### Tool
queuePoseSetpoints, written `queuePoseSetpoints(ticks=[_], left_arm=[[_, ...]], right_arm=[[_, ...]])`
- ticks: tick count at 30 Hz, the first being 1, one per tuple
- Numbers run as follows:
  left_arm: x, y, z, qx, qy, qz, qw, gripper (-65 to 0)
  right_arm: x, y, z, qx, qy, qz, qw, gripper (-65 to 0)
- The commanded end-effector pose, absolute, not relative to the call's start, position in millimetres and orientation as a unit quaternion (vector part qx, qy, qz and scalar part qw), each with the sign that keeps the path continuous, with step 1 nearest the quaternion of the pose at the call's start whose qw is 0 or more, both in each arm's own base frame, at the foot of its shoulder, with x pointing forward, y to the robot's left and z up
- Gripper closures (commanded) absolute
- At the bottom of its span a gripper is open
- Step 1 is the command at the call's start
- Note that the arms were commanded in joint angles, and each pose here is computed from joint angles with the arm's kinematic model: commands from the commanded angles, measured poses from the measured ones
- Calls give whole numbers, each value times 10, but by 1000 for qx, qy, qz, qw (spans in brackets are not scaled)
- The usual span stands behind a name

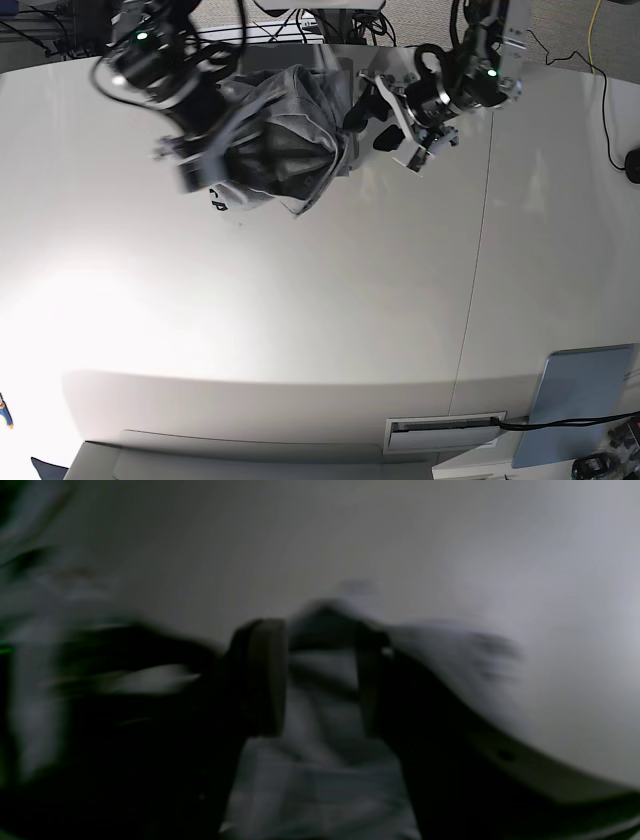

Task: Fold the T-shirt properly
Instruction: 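Fold the right gripper's end over onto the left gripper's layers, then drag the folded bundle with the left gripper away from the arm bases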

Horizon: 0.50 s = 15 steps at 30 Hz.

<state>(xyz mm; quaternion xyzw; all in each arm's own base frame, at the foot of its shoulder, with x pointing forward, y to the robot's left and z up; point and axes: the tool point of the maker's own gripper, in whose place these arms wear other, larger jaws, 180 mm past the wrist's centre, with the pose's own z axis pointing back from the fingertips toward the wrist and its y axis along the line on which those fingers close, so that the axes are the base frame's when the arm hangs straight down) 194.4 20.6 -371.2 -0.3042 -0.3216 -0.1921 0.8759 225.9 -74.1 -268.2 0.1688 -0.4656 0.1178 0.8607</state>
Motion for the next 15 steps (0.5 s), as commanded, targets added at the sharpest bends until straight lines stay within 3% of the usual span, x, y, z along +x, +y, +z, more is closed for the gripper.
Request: queuePoseSetpoints(ticks=[1, 11, 15], left_arm=[[1944, 140, -3581, -327, -331, -196, 863, -356], [1567, -258, -3284, -443, -312, -170, 823, -356], [1545, -318, -3265, -453, -310, -161, 820, -356]], right_arm=[[2326, -863, -2561, 156, -491, 104, 851, -230], [2239, -2401, -2409, -59, -493, 30, 867, -230], [2122, -2872, -2248, -129, -488, 6, 863, -230]])
